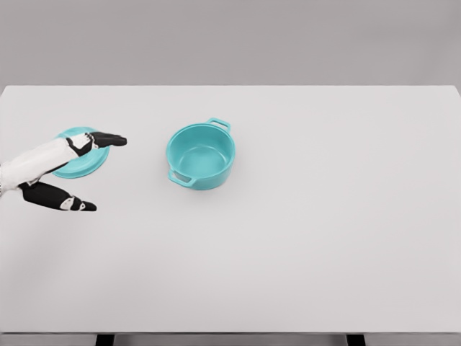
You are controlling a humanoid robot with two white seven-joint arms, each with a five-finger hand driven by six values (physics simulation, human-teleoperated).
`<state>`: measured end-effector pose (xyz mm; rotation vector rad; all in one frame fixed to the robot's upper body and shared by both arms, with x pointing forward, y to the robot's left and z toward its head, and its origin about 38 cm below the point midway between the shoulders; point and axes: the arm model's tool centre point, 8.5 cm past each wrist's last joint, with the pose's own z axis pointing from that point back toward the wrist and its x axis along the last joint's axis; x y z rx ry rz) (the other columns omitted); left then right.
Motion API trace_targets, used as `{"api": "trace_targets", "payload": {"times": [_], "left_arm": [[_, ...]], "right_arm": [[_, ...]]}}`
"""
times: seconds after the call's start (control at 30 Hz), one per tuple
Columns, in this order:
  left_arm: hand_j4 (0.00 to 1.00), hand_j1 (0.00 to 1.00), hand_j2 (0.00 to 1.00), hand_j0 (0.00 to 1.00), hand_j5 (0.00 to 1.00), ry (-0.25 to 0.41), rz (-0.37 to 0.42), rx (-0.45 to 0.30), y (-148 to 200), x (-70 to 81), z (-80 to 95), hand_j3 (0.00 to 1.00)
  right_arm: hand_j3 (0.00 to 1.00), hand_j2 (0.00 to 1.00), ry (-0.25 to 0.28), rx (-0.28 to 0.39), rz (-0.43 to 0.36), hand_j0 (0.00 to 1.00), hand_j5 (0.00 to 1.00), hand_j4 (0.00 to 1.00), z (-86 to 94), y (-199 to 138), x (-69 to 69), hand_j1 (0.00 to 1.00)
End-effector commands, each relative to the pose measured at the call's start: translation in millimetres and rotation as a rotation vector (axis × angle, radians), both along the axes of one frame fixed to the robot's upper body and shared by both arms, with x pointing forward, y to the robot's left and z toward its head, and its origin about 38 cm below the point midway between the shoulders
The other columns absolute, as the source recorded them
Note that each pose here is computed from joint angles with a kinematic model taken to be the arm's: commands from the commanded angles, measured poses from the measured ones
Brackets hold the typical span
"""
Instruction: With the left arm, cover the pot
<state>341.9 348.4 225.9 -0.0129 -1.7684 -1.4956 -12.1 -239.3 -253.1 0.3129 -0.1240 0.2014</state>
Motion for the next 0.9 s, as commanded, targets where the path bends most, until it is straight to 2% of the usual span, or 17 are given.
{"api": "trace_targets", "payload": {"times": [0.0, 0.03, 0.07, 0.13, 0.23, 0.27, 0.3, 0.33, 0.4, 0.43, 0.5, 0.53, 0.6, 0.67, 0.7, 0.8, 0.87], "left_arm": [[1.00, 1.00, 1.00, 1.00, 1.00, 0.007, -0.012, -0.011, -4.9, -1.4, -1.4, 1.00], [1.00, 1.00, 1.00, 1.00, 1.00, 0.007, -0.001, -0.007, -1.5, 0.5, -1.9, 1.00], [1.00, 1.00, 1.00, 1.00, 1.00, -0.017, 0.019, -0.013, 2.6, 9.6, 4.9, 1.00], [1.00, 1.00, 1.00, 1.00, 1.00, -0.021, 0.093, -0.045, 16.9, 29.4, -0.2, 1.00], [1.00, 1.00, 1.00, 1.00, 1.00, 0.024, 0.085, -0.068, 7.6, 30.5, -20.4, 1.00], [1.00, 1.00, 1.00, 1.00, 1.00, 0.032, 0.120, -0.067, 17.5, 35.6, -23.4, 1.00], [1.00, 1.00, 1.00, 1.00, 1.00, 0.019, 0.141, -0.070, 23.1, 40.4, -19.8, 1.00], [1.00, 1.00, 1.00, 1.00, 1.00, 0.024, 0.138, -0.061, 23.3, 40.4, -21.0, 1.00], [1.00, 1.00, 1.00, 1.00, 1.00, 0.024, 0.133, -0.100, 15.0, 42.3, -25.4, 1.00], [1.00, 1.00, 1.00, 1.00, 1.00, 0.019, 0.136, -0.092, 17.7, 42.7, -22.4, 1.00], [1.00, 1.00, 1.00, 1.00, 1.00, 0.029, 0.251, -0.098, 50.7, 64.0, -24.9, 1.00], [1.00, 1.00, 1.00, 1.00, 1.00, 0.050, 0.281, -0.123, 53.0, 70.1, -36.7, 1.00], [1.00, 1.00, 1.00, 1.00, 1.00, 0.076, 0.336, -0.117, 67.6, 72.6, -48.9, 1.00], [1.00, 1.00, 1.00, 1.00, 1.00, 0.095, 0.327, -0.102, 64.5, 77.8, -52.9, 1.00], [1.00, 1.00, 1.00, 1.00, 1.00, 0.134, 0.365, -0.089, 67.4, 80.9, -61.0, 1.00], [1.00, 1.00, 1.00, 1.00, 1.00, 0.202, 0.381, -0.050, 65.6, 85.0, -82.4, 1.00], [1.00, 1.00, 1.00, 1.00, 1.00, 0.225, 0.366, -0.047, 62.7, 91.3, -81.8, 1.00]], "right_arm": [[1.00, 1.00, 0.000, 0.000, 0.000, 1.00, 1.00, 1.00, 0.1, 0.0, -0.2, 1.00], [1.00, 1.00, 0.006, 0.000, -0.003, 1.00, 1.00, 1.00, 0.2, -0.1, -3.2, 1.00], [1.00, 1.00, 0.006, 0.000, -0.003, 1.00, 1.00, 1.00, 0.2, -0.1, -3.2, 1.00], [1.00, 1.00, 0.006, 0.000, -0.003, 1.00, 1.00, 1.00, 0.2, -0.1, -3.2, 1.00], [1.00, 1.00, 0.006, 0.000, -0.003, 1.00, 1.00, 1.00, 0.2, -0.1, -3.2, 1.00], [1.00, 1.00, 0.006, 0.000, -0.003, 1.00, 1.00, 1.00, 0.2, -0.1, -3.2, 1.00], [1.00, 1.00, 0.006, 0.000, -0.003, 1.00, 1.00, 1.00, 0.2, -0.1, -3.2, 1.00], [1.00, 1.00, 0.006, 0.000, -0.003, 1.00, 1.00, 1.00, 0.2, -0.1, -3.2, 1.00], [1.00, 1.00, 0.006, 0.000, -0.003, 1.00, 1.00, 1.00, 0.2, -0.1, -3.2, 1.00], [1.00, 1.00, 0.006, 0.000, -0.003, 1.00, 1.00, 1.00, 0.2, -0.1, -3.2, 1.00], [1.00, 1.00, 0.006, 0.000, -0.003, 1.00, 1.00, 1.00, 0.2, -0.1, -3.2, 1.00], [1.00, 1.00, 0.006, 0.000, -0.003, 1.00, 1.00, 1.00, 0.2, -0.1, -3.2, 1.00], [1.00, 1.00, 0.006, 0.000, -0.003, 1.00, 1.00, 1.00, 0.2, -0.1, -3.2, 1.00], [1.00, 1.00, 0.006, 0.000, -0.003, 1.00, 1.00, 1.00, 0.2, -0.1, -3.2, 1.00], [1.00, 1.00, 0.006, 0.000, -0.003, 1.00, 1.00, 1.00, 0.2, -0.1, -3.2, 1.00], [1.00, 1.00, 0.006, 0.000, -0.003, 1.00, 1.00, 1.00, 0.2, -0.1, -3.2, 1.00], [1.00, 1.00, 0.006, 0.000, -0.003, 1.00, 1.00, 1.00, 0.2, -0.1, -3.2, 1.00]]}}
